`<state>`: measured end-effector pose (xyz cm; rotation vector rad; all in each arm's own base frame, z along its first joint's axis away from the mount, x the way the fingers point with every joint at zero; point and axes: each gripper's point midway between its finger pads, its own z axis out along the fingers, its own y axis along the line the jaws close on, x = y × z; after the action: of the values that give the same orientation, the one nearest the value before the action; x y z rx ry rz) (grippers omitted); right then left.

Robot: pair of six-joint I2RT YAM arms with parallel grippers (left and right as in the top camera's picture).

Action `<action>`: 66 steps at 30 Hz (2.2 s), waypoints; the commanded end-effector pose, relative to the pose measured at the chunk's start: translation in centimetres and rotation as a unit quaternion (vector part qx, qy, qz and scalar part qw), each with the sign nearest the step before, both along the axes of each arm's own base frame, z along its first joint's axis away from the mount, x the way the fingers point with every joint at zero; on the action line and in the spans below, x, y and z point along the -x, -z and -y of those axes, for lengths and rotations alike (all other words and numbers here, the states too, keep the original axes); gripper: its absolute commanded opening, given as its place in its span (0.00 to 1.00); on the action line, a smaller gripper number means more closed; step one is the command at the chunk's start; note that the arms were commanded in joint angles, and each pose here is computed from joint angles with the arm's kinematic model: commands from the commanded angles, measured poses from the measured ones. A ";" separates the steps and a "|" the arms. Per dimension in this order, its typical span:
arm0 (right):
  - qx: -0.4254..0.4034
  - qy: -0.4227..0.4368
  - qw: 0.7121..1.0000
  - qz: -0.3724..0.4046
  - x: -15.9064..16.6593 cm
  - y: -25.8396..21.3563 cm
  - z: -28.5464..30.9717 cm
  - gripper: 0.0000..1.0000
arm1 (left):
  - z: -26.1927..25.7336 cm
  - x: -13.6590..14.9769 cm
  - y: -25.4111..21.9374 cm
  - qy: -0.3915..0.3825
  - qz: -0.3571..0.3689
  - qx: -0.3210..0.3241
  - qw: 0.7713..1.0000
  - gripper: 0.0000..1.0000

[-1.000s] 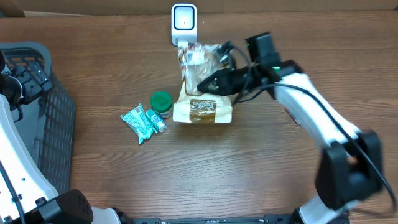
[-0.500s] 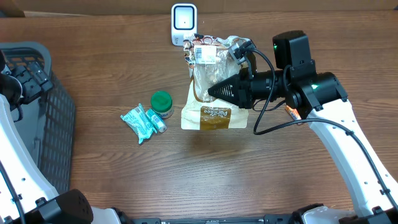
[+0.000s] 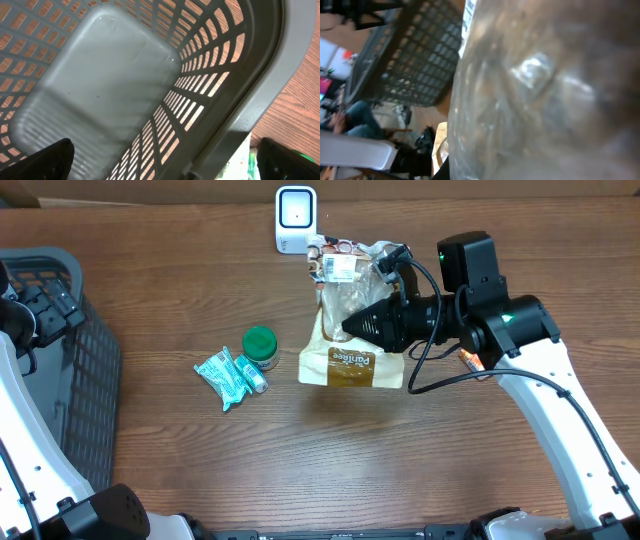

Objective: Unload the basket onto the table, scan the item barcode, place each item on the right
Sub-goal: 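Raise the clear bag and carry it toward the scanner, then hold the clear bag in front of the scanner window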

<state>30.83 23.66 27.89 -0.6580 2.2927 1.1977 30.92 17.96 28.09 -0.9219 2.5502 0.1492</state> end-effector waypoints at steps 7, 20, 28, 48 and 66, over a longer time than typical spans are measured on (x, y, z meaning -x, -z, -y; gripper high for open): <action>0.169 0.166 0.959 0.158 -6.1 -6.8 0.9 0.04 | 0.0 -0.1 -0.1 -0.002 0.003 0.001 1.000 0.99; 0.475 0.292 0.729 0.396 -19.9 -2.2 -0.8 0.04 | 0.0 -0.1 -0.1 -0.002 0.003 0.001 1.000 1.00; 0.577 0.221 0.636 0.464 -26.4 5.6 -2.7 0.05 | 0.0 -0.1 -0.1 -0.002 0.003 0.001 1.000 1.00; 0.629 0.149 0.578 0.498 -30.7 14.2 -2.4 0.09 | 0.0 -0.1 -0.1 -0.002 0.003 0.001 1.000 0.99; 0.638 0.178 0.572 0.484 -30.3 12.8 -1.5 0.08 | 0.0 -0.1 -0.1 -0.002 0.003 0.001 1.000 1.00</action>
<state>60.96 25.96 12.74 -0.9498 1.6781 -1.0827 30.92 17.96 28.09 -0.9221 2.5502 0.1497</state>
